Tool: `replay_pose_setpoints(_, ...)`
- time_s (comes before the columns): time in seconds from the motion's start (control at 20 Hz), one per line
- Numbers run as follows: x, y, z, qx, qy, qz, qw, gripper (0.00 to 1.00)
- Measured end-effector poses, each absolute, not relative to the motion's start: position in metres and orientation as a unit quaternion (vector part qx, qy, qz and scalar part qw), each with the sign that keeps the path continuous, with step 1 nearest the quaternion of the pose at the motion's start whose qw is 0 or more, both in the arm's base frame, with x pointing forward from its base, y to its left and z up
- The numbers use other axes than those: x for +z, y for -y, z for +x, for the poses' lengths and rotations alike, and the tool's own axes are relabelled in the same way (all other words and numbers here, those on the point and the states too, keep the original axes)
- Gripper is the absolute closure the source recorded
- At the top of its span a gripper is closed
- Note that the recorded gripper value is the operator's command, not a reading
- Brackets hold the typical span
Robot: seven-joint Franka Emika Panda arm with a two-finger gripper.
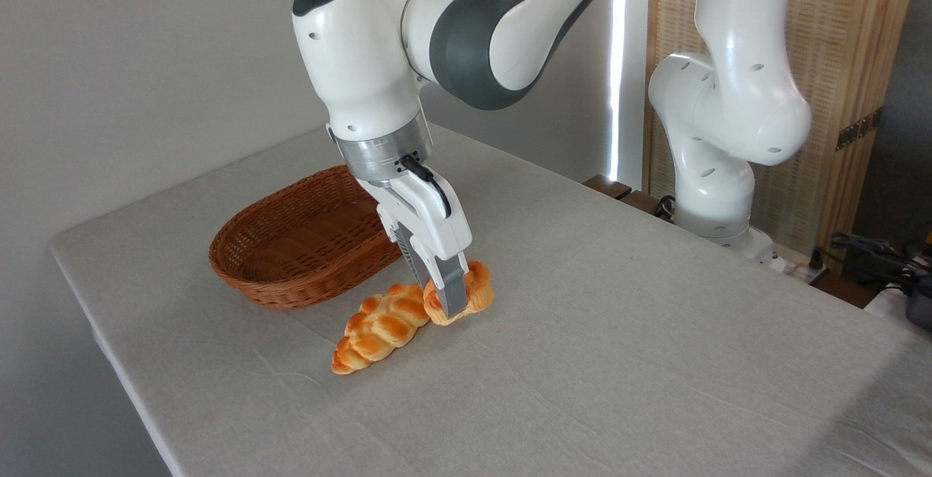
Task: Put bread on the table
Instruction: 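Lower the bun onto the table and open the gripper to release it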
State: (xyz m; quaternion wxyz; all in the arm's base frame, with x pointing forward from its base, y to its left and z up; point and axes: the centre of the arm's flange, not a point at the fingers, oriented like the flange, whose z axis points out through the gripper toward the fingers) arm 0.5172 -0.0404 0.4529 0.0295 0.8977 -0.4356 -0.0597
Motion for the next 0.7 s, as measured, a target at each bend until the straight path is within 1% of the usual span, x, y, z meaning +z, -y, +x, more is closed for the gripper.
replay_pose_setpoints(0.2,0.453,0.043,0.518,-0.058,0.438,0.897,0.029,0.00)
replay_pose_setpoints(0.4,0.460,0.047,0.523,-0.034,0.442,0.896,0.019,0.00)
replay_pose_setpoints(0.55,0.466,0.049,0.526,-0.025,0.443,0.896,0.016,0.00)
replay_pose_setpoints(0.65,0.479,0.050,0.531,-0.008,0.442,0.897,0.012,0.00)
replay_pose_setpoints(0.7,0.491,0.051,0.535,0.006,0.440,0.898,0.011,0.00)
